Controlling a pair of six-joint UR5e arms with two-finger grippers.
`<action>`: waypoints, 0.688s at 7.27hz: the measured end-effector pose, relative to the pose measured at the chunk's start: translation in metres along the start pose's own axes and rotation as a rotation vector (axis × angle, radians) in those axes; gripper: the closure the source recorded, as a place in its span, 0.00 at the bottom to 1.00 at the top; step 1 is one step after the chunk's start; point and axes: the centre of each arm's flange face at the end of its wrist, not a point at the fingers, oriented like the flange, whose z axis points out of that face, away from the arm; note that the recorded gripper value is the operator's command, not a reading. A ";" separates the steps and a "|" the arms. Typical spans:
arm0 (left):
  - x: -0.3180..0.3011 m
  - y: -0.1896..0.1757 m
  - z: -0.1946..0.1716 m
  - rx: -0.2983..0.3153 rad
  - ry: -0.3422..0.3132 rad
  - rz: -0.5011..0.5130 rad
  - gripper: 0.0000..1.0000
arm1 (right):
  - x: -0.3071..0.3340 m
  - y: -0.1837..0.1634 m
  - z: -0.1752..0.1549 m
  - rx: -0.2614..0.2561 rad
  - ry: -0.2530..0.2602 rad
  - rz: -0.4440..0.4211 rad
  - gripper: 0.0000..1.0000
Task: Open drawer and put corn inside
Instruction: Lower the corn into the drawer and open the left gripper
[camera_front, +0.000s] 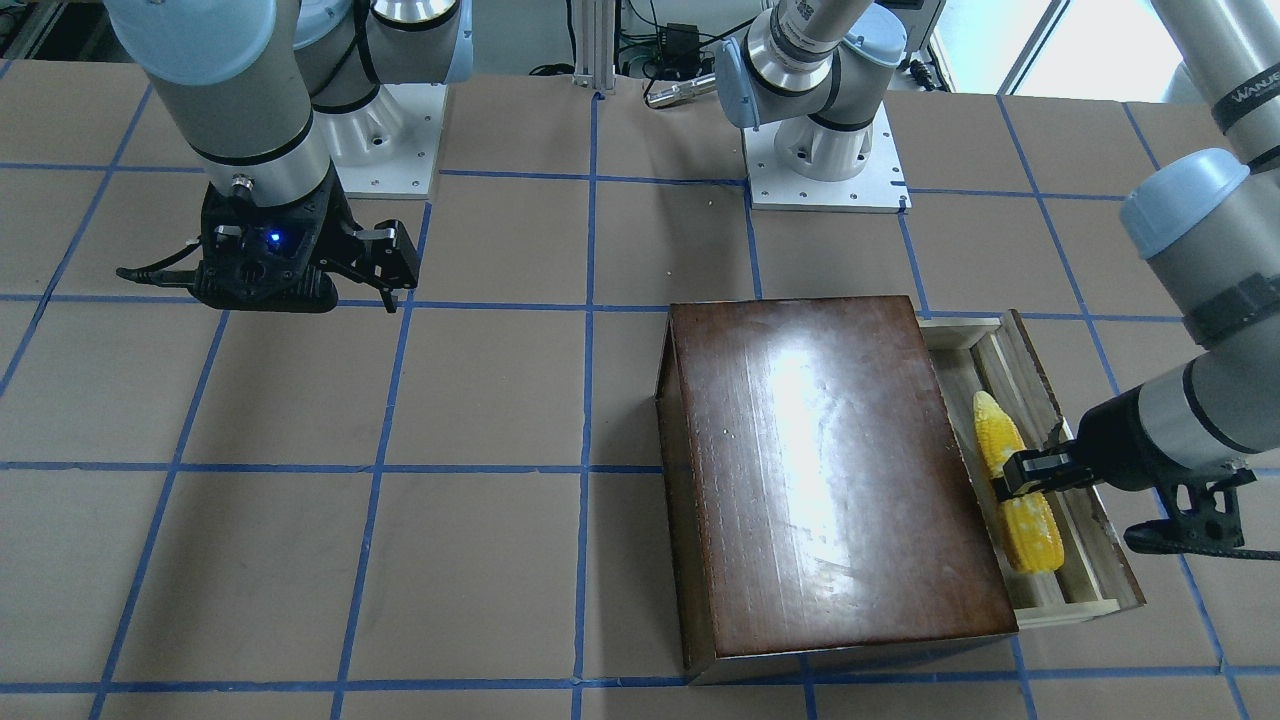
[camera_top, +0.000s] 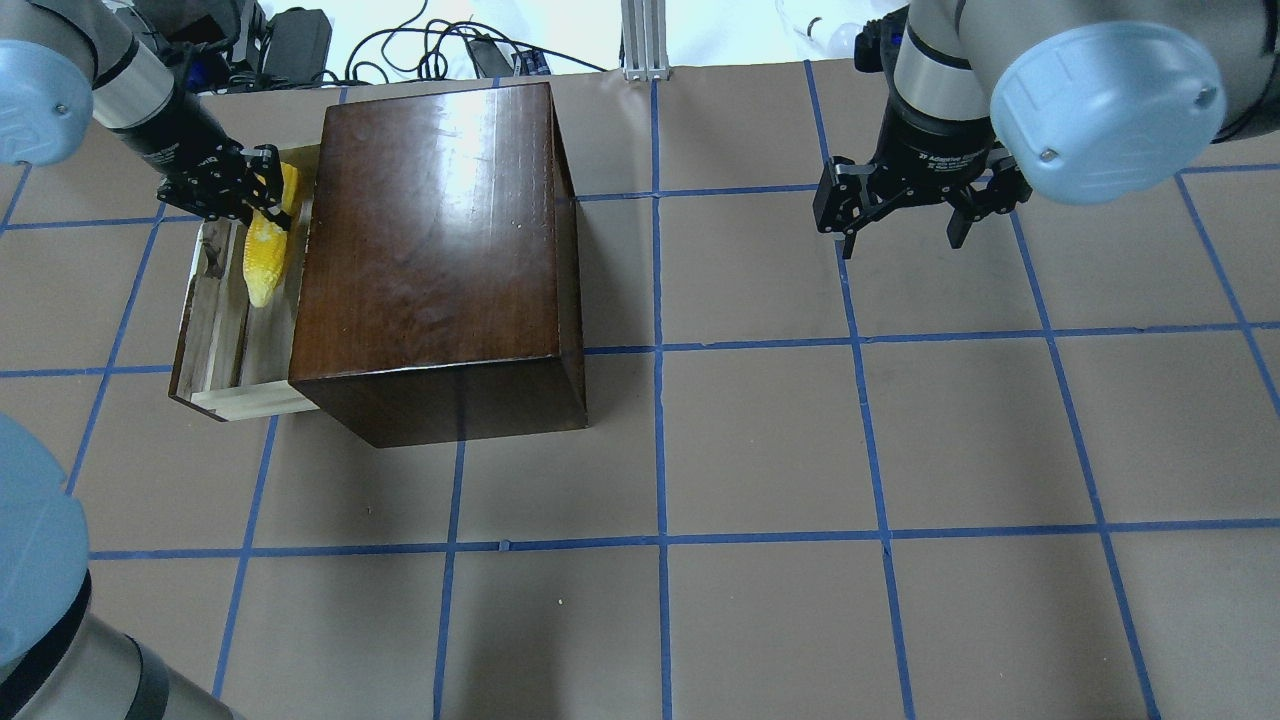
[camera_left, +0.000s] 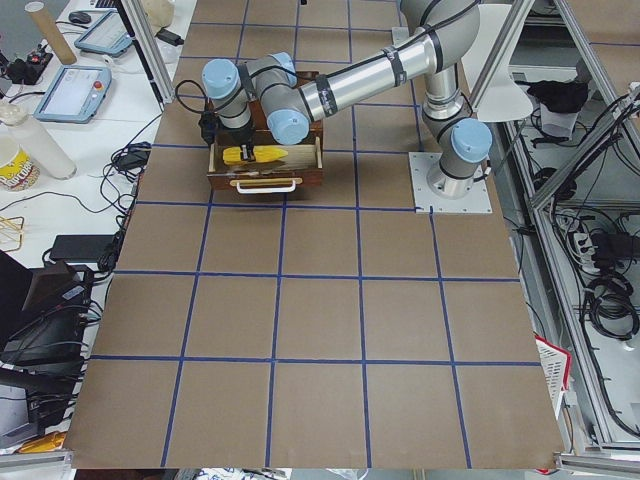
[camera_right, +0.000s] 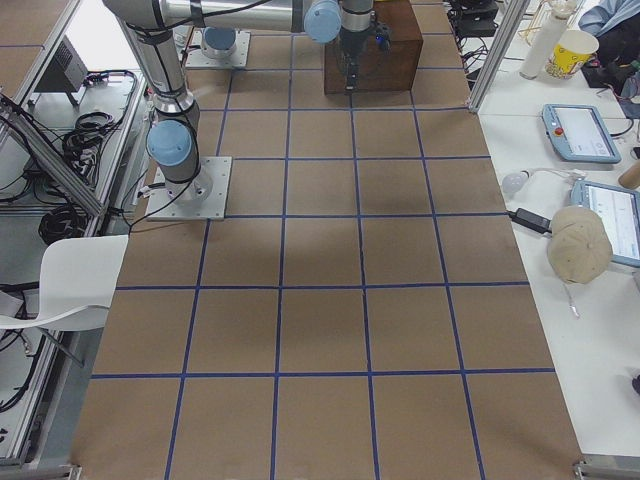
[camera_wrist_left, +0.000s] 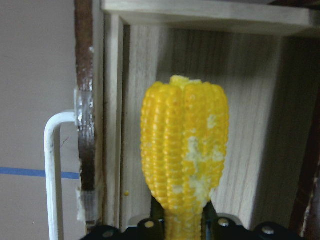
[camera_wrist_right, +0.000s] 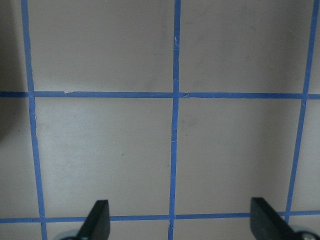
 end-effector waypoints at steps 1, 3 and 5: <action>0.001 -0.003 0.006 -0.005 0.018 0.000 0.73 | 0.000 0.000 0.000 0.000 0.000 0.000 0.00; 0.002 -0.006 0.015 -0.013 0.051 -0.001 0.00 | 0.000 0.000 0.000 0.000 0.000 0.000 0.00; 0.002 -0.005 0.016 -0.017 0.054 -0.002 0.00 | 0.000 0.000 0.000 0.000 0.000 0.000 0.00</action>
